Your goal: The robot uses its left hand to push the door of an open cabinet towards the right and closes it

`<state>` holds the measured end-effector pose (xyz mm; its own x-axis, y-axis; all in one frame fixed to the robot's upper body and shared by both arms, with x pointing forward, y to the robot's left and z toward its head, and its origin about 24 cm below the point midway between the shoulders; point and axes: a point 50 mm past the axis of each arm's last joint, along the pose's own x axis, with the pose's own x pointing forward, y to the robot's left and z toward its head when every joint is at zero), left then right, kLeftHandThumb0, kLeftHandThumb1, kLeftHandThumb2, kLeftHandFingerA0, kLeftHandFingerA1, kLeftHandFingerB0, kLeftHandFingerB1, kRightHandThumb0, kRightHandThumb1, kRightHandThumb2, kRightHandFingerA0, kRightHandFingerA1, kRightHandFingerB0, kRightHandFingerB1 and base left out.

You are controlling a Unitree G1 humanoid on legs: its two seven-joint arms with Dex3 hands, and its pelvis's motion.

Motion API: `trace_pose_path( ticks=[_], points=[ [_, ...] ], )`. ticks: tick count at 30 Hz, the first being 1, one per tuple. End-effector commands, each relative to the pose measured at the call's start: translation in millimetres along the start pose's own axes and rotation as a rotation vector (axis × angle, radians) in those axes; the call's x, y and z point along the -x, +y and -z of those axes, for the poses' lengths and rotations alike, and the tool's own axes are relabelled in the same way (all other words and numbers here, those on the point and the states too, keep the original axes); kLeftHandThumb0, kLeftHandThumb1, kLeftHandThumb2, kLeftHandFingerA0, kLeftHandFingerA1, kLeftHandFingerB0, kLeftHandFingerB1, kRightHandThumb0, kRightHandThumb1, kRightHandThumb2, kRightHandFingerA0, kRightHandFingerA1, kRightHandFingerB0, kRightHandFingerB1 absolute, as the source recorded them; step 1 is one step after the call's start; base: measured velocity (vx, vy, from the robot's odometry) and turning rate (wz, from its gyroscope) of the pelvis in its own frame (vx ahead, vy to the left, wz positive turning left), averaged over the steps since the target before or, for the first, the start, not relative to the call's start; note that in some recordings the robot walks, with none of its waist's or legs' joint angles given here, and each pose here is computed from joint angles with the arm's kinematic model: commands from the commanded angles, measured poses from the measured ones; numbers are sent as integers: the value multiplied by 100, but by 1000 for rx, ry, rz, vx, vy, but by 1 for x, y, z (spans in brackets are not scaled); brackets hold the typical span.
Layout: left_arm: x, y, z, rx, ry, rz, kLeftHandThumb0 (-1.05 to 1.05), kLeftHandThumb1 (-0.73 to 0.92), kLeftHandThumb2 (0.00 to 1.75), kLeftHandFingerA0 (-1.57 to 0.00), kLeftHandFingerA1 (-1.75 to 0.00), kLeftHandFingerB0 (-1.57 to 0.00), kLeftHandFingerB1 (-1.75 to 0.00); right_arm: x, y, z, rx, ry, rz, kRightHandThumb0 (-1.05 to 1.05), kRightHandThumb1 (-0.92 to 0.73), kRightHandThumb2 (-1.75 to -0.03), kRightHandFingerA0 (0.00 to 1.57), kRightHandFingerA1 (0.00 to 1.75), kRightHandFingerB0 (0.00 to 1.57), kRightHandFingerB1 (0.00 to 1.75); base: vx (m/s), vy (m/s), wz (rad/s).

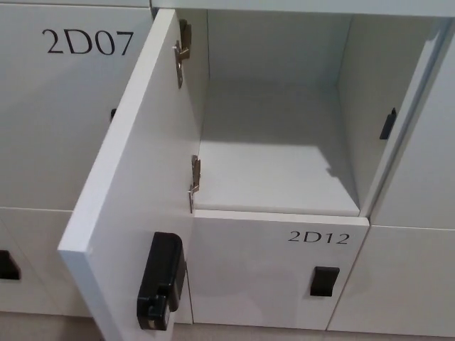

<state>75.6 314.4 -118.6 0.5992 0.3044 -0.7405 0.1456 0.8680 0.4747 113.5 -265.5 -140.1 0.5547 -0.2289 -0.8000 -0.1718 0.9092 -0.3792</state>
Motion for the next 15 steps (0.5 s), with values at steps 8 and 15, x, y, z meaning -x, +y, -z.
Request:
trace_pose_path(
  ticks=[8,15],
  points=[
    [-7,39,-27,6,-171,-95,-75,91,69,-26,-29,-19,-27,-6,-6,-26,-5,-141,60,-62,-90,-67,33,36,24,31,0,0,0],
    [-15,60,-97,3,-476,-173,-75,91,69,-26,-30,-18,-27,-10,-11,-41,-6,-173,70,-62,-91,-67,31,36,22,30,0,0,0]
  ],
)
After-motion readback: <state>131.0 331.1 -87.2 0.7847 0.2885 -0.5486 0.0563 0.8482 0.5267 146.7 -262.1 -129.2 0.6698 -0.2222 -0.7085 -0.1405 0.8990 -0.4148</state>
